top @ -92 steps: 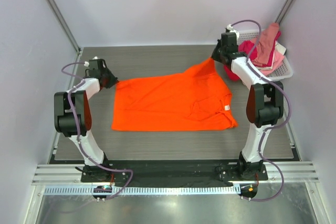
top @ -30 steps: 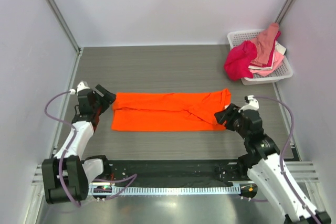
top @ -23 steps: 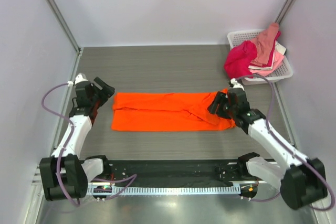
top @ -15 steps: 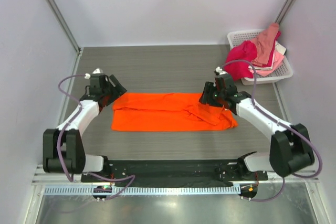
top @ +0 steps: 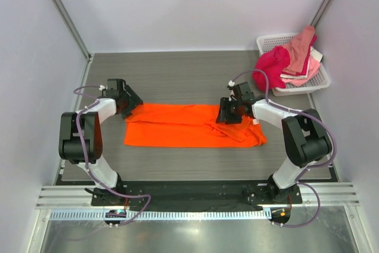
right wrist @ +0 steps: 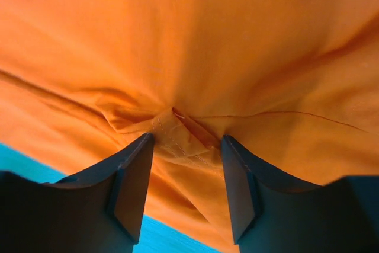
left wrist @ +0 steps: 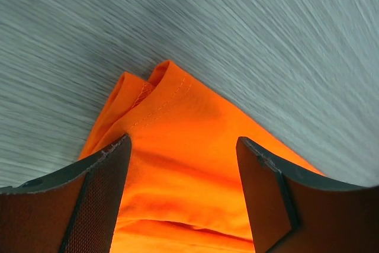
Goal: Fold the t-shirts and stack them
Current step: Fold the tshirt
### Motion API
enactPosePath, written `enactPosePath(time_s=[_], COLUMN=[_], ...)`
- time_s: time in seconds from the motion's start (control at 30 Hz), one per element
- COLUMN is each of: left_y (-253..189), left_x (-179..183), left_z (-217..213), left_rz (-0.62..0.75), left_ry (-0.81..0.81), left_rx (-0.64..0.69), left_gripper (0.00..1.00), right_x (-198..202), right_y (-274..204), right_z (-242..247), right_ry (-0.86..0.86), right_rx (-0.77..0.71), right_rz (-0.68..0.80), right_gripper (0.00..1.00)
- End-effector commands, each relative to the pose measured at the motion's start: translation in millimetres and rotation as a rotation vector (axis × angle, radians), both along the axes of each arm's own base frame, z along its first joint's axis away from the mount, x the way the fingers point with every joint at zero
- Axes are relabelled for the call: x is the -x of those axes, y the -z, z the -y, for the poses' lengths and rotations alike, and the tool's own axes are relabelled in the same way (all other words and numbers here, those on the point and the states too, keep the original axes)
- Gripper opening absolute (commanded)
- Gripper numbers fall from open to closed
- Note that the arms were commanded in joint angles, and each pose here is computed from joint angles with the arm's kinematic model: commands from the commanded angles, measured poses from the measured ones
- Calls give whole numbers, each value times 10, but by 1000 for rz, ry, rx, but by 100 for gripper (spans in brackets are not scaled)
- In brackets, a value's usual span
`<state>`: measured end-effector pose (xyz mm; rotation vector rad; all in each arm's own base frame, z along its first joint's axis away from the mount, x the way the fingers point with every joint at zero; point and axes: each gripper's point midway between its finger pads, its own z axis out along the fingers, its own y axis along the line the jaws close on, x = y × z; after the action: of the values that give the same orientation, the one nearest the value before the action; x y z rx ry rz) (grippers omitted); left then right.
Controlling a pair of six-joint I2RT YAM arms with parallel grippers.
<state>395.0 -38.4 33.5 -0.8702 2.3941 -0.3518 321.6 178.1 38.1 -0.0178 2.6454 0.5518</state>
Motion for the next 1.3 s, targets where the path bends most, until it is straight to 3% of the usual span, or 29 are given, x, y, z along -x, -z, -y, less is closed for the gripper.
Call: enactPosePath(time_s=[0.0,0.33,0.47,0.57,0.67,0.83,0.97,1.13,1.27], left_y=[367,303,243,180,114,-94,-399,-852,-1066], left_x=[325,329,342,331,337,353,387,497,558], left_z=[-331,-385,-394,-394,-417,-425,-358,-421,-264], left_rz=[-179,-146,-128,-106,-88,-24,54,139,194], left_ry=[-131,-131,-132,-132,-137,-135,-115,-158,-116], left_rx=[-64,-97,-102,-102,-113,-132,-189,-259,-230], left_gripper=[74,73,72,73,73,73,76,81,82], right_x=[-28,562,963,1140,1114,778,322,38,114], right_y=[-194,-382,-375,-409,-508,-792,-782,-501,-157], right_z=[-302,-557,-687,-725,-644,-473,-108,-39,-85], right_ry=[-116,-285,-356,-352,-303,-175,2,43,5], right_rx=[-123,-293,-329,-346,-324,-252,-94,37,72], right_rz=[36,34,-9,-10,41,180,246,177,76], right_gripper=[54,23,24,60,70,69,61,55,44])
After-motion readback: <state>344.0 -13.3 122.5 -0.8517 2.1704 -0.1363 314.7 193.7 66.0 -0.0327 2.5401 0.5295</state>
